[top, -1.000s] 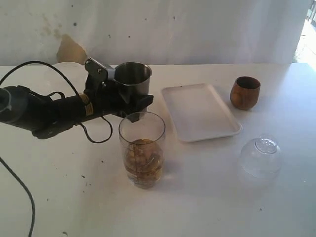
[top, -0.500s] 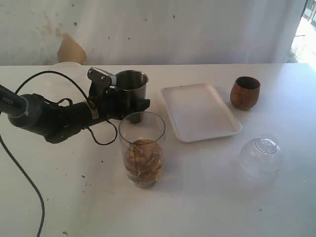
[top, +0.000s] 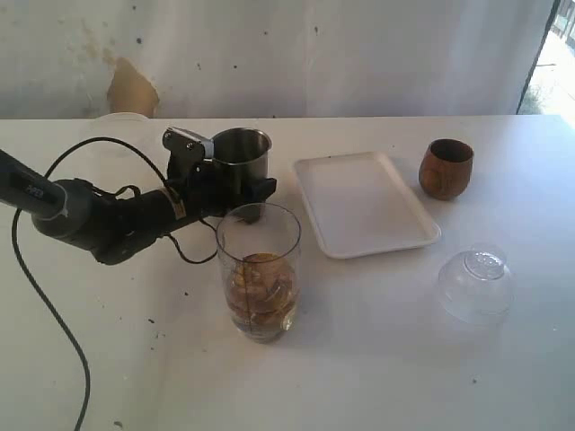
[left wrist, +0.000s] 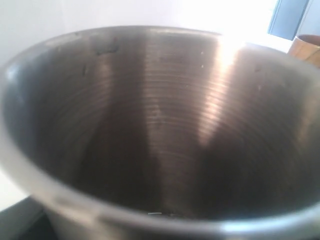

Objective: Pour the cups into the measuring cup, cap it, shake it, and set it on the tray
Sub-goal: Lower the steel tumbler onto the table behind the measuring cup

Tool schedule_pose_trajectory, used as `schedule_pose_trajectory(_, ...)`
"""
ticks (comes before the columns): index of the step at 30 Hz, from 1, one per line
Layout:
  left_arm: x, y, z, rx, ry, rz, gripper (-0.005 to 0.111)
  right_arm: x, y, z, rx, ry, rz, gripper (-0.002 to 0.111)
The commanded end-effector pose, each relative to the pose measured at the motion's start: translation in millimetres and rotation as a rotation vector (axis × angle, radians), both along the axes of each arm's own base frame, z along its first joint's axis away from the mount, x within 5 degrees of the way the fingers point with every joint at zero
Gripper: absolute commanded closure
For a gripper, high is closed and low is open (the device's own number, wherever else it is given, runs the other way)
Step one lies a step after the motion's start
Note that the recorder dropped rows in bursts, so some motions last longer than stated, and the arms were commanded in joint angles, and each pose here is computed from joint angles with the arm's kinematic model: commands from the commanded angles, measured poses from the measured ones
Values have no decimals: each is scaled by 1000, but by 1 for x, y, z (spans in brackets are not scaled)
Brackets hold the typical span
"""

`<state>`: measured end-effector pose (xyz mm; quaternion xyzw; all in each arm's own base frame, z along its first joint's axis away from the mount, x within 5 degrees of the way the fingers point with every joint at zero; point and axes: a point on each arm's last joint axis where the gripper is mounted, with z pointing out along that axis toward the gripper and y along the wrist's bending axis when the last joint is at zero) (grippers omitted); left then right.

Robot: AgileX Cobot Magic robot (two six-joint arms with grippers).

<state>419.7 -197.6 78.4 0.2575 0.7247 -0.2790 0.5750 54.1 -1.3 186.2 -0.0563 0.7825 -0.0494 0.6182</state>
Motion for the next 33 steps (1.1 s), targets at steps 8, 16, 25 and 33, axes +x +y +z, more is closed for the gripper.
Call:
schedule_pose_trajectory(8,10,-2,1,109,21,1,107,0,0,-1,1,-7,-7,108)
schedule_pose_trajectory(16,11,-4,7,36,-11,2,107,0,0,-1,1,-7,-7,108)
schedule_pose_trajectory(25,11,-4,8,33,-18,6,72,0,0,-1,1,-7,-7,108)
schedule_pose_trajectory(33,13,-2,8,15,-6,43,13,0,0,-1,1,-7,-7,108)
